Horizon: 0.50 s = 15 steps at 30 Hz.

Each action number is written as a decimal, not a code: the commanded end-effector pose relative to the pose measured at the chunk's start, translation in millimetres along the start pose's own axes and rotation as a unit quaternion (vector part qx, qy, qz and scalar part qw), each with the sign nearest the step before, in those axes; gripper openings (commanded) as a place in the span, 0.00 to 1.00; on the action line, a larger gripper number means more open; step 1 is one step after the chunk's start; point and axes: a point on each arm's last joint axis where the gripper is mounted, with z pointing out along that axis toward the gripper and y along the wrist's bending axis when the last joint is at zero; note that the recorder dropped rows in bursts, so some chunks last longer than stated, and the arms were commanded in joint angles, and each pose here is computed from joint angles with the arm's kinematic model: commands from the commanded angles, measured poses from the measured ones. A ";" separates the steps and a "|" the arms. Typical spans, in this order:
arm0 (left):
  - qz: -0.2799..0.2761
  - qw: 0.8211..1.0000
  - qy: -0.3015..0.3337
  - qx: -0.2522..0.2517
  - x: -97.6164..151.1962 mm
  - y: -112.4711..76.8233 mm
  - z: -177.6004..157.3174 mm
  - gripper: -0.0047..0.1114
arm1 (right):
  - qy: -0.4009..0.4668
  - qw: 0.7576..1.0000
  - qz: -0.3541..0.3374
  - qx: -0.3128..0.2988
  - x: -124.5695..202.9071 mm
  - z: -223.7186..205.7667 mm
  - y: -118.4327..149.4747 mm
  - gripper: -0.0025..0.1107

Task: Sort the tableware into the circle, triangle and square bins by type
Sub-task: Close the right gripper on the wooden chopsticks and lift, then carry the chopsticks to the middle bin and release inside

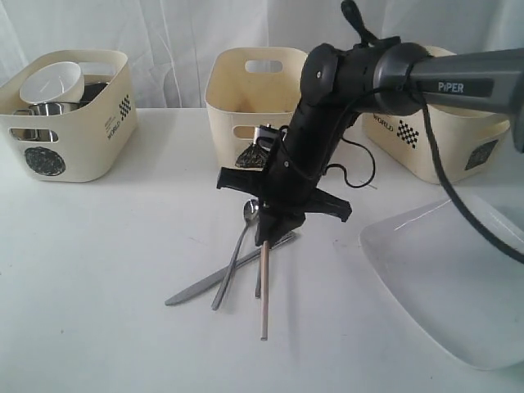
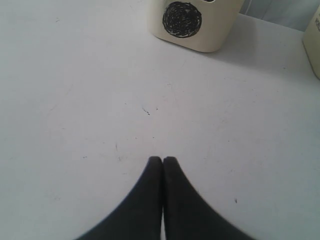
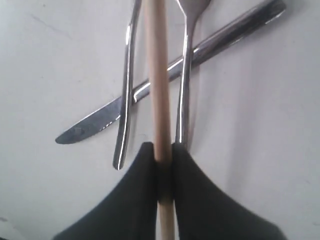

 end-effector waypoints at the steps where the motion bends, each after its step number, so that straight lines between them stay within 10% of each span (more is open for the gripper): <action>1: -0.001 1.000 -0.002 0.005 0.7 -0.4 0.2 0.04 | 0.010 0.999 -0.037 -0.033 6.7 -17.8 4.8 0.02; 9: -0.001 1.000 -0.002 0.005 0.7 -0.4 0.2 0.04 | 0.023 0.975 -0.101 -0.196 13.8 -43.5 25.0 0.02; 15: -0.001 1.000 -0.002 0.005 0.7 -0.4 0.2 0.04 | -0.040 0.903 -0.065 -0.422 -9.4 -82.6 27.5 0.02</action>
